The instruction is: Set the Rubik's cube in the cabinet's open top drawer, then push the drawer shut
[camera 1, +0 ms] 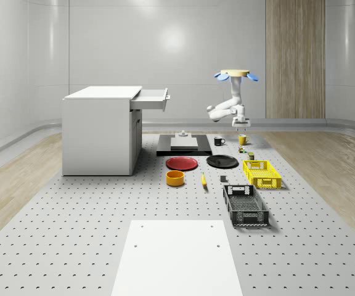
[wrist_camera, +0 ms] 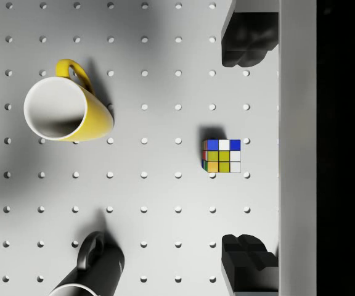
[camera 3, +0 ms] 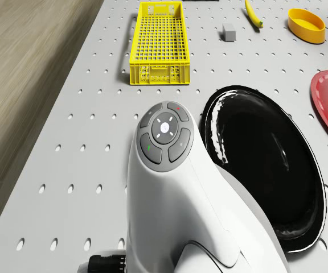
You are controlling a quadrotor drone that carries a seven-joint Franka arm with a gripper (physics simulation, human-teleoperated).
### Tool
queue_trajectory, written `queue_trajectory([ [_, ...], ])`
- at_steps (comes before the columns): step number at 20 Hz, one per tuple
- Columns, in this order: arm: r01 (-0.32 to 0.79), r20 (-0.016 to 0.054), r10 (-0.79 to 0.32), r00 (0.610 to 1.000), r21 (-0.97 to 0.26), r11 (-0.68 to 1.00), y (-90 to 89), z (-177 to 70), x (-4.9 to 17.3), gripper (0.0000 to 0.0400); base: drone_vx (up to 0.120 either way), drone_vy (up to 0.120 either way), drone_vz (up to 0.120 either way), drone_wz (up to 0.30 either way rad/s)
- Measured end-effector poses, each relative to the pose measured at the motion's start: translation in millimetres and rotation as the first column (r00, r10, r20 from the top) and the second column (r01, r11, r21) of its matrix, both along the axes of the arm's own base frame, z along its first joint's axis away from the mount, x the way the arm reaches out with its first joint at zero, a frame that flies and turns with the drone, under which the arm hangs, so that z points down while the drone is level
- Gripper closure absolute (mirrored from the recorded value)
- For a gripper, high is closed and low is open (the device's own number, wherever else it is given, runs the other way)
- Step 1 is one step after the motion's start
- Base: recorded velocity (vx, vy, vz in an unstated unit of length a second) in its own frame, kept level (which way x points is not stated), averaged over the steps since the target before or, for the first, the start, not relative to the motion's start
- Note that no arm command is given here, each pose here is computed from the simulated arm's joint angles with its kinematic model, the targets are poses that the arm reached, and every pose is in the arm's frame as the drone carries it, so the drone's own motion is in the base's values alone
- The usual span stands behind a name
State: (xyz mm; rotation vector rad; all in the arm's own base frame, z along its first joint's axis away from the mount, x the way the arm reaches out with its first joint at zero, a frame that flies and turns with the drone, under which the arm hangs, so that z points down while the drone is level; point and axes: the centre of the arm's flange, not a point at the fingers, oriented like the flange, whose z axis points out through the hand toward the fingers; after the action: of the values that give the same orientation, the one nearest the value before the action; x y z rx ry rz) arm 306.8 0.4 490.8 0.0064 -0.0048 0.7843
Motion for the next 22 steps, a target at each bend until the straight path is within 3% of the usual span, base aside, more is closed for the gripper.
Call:
queue_trajectory([
  [7, 0.0, -0.0002, 0.0, 1.0, -0.004, 1.0, -0.4, 0.0, 0.0, 0.0, 0.12, 0.0, -0.12, 0.0],
  [17, 0.0, -0.0003, 0.0, 1.0, -0.006, 1.0, -0.5, -0.1, 0.0, 0.0, 0.0, -0.008, -0.12, 0.0],
  [22, 0.0, -0.0004, 0.0, 1.0, -0.006, 1.0, -0.5, -0.1, 0.0, 0.0, 0.064, 0.0, -0.12, 0.0],
])
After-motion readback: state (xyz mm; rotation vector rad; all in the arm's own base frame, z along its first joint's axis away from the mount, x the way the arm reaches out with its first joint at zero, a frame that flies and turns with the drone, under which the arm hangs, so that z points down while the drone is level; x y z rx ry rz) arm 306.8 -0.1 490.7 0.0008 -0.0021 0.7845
